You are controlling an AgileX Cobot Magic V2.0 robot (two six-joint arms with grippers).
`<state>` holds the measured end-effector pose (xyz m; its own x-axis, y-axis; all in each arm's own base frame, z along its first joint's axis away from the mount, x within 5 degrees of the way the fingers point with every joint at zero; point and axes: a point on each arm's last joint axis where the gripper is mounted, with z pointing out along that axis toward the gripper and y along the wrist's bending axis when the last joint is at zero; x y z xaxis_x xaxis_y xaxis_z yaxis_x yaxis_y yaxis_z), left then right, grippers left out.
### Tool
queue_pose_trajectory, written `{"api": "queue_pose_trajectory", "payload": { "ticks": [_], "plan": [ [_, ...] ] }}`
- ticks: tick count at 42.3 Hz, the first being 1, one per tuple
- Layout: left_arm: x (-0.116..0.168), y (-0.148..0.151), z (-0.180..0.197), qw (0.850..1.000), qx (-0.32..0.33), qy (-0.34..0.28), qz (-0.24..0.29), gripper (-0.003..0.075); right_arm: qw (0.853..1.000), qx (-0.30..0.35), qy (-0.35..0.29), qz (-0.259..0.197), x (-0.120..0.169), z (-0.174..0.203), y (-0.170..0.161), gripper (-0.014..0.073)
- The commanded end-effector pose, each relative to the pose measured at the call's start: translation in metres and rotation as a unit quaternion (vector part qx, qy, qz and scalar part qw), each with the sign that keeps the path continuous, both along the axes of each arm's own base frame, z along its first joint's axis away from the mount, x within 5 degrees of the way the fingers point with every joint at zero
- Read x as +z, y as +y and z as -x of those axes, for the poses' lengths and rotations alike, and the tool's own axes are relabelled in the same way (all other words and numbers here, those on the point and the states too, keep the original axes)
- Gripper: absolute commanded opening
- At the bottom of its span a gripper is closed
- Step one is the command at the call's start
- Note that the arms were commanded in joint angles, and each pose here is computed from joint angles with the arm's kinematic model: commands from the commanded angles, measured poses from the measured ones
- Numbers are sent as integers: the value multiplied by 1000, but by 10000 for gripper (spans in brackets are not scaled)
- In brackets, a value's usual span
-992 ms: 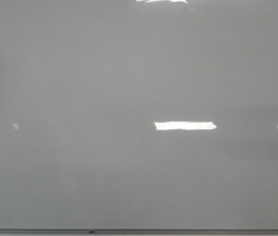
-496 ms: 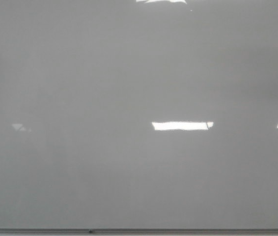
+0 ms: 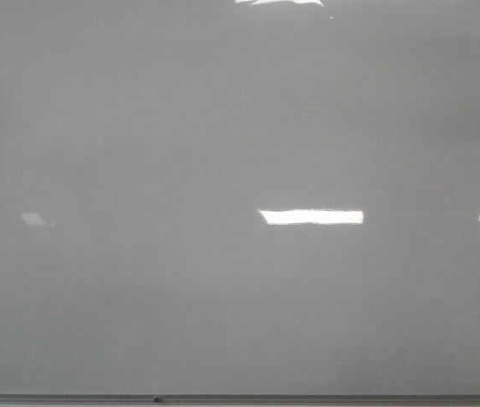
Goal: Write number 5 on whiteboard
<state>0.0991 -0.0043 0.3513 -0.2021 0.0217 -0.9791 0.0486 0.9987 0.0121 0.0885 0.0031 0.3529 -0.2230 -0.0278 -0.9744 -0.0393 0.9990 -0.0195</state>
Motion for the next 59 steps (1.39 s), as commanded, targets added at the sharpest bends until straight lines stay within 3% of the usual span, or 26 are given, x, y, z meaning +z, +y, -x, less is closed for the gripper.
{"api": "queue_pose_trajectory", "payload": {
  "ticks": [1, 11, 15, 19, 23, 27, 39, 59],
  "plan": [
    [3, -1, -13, 1000, 0, -3, 5, -20, 1000, -3, -10, 3, 2, -12, -1, -70],
    [-19, -2, -40, 997, -1, 82, 5, -18, 998, -2, 63, 4, -21, -32, 0, -59],
    [-26, -2, -49, 994, -1, 105, 9, 27, 996, -2, 92, 5, -28, -39, 0, 34],
    [-32, -3, -59, 993, -1, 121, 12, 165, 993, -1, 117, 5, -34, -46, 0, 220],
    [-37, -3, -68, 991, 0, 131, 15, 382, 991, -1, 134, 5, -38, -52, 0, 447],
    [-43, -4, -79, 990, 2, 141, 27, 547, 990, -2, 142, 5, -41, -57, 0, 580],
    [-65, -4, -123, 987, 16, 150, 52, 566, 991, -2, 134, 5, -40, -60, 0, 589],
    [-96, -6, -186, 975, 22, 216, 51, 566, 991, -2, 133, 5, -40, -60, 0, 589]
  ]
}}
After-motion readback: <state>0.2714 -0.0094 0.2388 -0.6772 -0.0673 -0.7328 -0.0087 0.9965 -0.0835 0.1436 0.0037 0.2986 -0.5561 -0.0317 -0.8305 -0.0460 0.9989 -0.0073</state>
